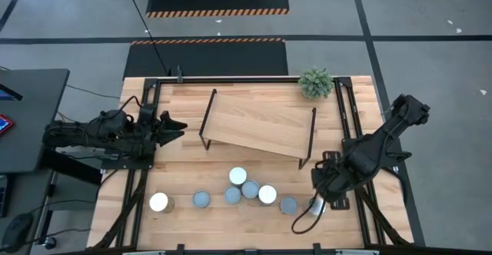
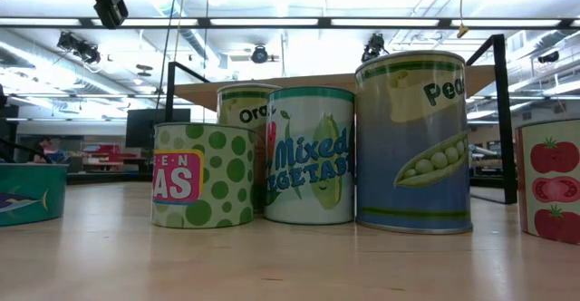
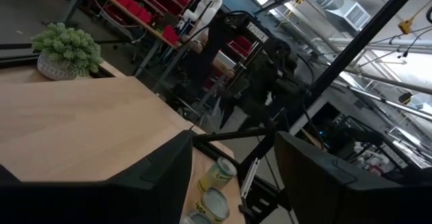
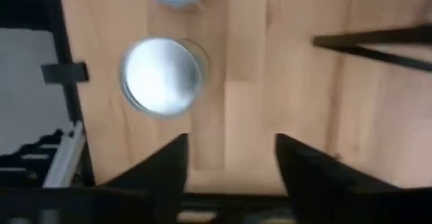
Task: Pick and place cans onto a shelf
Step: Put the canned carrots on the shelf
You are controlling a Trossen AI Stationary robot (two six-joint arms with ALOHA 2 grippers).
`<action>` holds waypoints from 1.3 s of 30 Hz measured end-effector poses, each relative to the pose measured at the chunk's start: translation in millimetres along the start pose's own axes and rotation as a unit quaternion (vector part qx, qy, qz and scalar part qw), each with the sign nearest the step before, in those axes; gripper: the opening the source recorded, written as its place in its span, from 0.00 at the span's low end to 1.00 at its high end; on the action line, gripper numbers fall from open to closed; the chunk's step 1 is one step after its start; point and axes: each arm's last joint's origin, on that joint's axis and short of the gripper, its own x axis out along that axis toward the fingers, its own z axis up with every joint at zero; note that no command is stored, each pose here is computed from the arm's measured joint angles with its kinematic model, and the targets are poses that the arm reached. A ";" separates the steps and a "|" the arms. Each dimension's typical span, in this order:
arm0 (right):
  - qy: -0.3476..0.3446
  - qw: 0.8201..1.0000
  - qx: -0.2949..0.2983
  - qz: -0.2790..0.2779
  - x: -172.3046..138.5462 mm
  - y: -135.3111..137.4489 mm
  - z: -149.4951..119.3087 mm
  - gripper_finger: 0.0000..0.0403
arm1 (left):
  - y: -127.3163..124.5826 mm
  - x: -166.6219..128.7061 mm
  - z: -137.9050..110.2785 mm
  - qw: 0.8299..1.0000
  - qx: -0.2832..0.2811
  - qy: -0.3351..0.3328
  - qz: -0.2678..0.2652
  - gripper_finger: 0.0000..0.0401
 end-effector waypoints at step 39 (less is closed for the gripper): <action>0.051 0.895 0.443 -0.025 77.3 41.2 35.6 0.99 | -0.8 -0.1 -2.4 0.999 -0.025 0.029 -0.024 0.54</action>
